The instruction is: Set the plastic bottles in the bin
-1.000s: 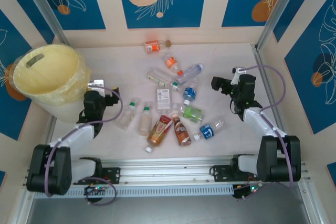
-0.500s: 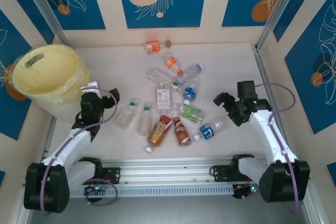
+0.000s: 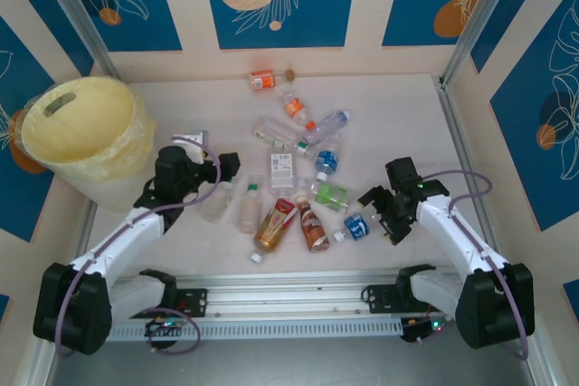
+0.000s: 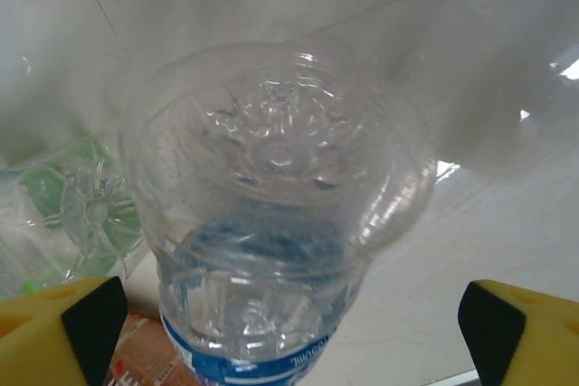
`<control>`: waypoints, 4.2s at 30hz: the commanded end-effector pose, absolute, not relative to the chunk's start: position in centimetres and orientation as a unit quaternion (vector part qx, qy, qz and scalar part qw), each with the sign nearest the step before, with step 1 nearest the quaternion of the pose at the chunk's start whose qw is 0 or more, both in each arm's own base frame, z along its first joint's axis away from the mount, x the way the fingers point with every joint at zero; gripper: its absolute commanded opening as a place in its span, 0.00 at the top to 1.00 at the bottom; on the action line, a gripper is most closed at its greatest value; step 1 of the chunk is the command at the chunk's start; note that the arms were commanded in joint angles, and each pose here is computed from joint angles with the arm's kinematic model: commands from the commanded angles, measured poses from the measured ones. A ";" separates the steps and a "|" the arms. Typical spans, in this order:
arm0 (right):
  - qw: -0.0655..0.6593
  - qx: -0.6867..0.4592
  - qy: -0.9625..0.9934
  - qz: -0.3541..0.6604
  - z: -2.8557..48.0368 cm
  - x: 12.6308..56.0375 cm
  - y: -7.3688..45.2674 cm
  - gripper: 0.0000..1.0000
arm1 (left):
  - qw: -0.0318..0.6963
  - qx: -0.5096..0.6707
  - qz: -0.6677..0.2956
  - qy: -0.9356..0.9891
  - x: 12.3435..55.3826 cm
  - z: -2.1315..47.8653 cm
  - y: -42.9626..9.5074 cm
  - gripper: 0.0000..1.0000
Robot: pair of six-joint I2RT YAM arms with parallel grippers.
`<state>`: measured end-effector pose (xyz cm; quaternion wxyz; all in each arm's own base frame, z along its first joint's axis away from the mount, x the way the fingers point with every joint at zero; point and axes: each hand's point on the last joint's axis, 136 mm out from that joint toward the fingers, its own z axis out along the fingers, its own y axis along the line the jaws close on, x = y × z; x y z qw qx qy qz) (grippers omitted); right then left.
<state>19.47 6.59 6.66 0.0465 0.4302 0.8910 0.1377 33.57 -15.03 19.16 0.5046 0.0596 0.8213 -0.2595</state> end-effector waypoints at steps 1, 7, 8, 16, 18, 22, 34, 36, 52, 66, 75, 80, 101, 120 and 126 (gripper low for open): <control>0.073 0.454 0.878 0.133 5.9 20.5 6.0 0.06 | 0.511 0.102 -0.289 0.803 32.9 20.6 -18.0 0.00; 0.097 0.489 0.854 0.151 3.8 21.9 5.9 0.15 | 0.474 0.129 -0.326 0.808 32.7 19.5 -20.7 0.00; 0.097 0.487 0.854 0.155 3.5 22.1 6.0 0.15 | 0.467 0.134 -0.328 0.810 32.7 19.4 -21.0 0.00; 0.135 0.449 0.878 0.098 4.2 22.0 4.0 0.41 | 0.434 0.167 -0.403 0.788 31.0 20.1 -24.4 0.00; 0.173 0.427 0.884 0.081 6.1 22.4 3.1 0.44 | 0.414 0.183 -0.427 0.783 30.2 20.4 -25.7 0.00; 0.265 0.343 0.894 0.109 11.2 24.3 3.5 0.50 | 0.403 0.217 -0.430 0.778 29.6 21.8 -27.7 0.00; 0.395 0.052 0.842 0.364 26.9 31.3 17.2 0.47 | 0.342 0.379 -0.518 0.686 25.5 25.7 -37.0 0.00; 0.385 0.032 0.840 0.381 27.8 31.7 18.9 0.48 | 0.339 0.402 -0.509 0.682 24.9 25.8 -38.1 0.00; 0.315 -0.017 0.831 0.459 29.0 31.4 24.8 0.45 | 0.352 0.347 -0.480 0.725 28.9 24.2 -39.8 0.15; 0.317 0.004 0.826 0.466 30.0 32.1 23.2 0.23 | 0.345 0.351 -0.498 0.714 28.5 24.4 -39.2 0.48; 0.405 0.120 0.815 0.397 29.8 33.5 17.2 0.01 | 0.377 0.295 -0.402 0.781 31.8 21.6 -36.3 0.54; 0.420 0.165 0.810 0.375 27.0 33.2 14.5 0.01 | 0.414 0.243 -0.326 0.814 33.7 20.8 -32.8 0.55; 0.477 0.091 0.801 0.350 24.6 34.2 15.9 0.01 | 0.633 0.086 0.118 0.760 40.5 41.5 -14.4 0.57; 0.490 0.106 0.803 0.322 24.0 33.3 14.7 0.00 | 0.589 -0.250 0.175 0.748 36.4 40.1 14.3 0.52; 0.491 0.114 0.799 0.328 24.0 33.6 14.8 0.01 | 0.481 -0.326 0.115 0.806 36.8 31.8 18.2 0.51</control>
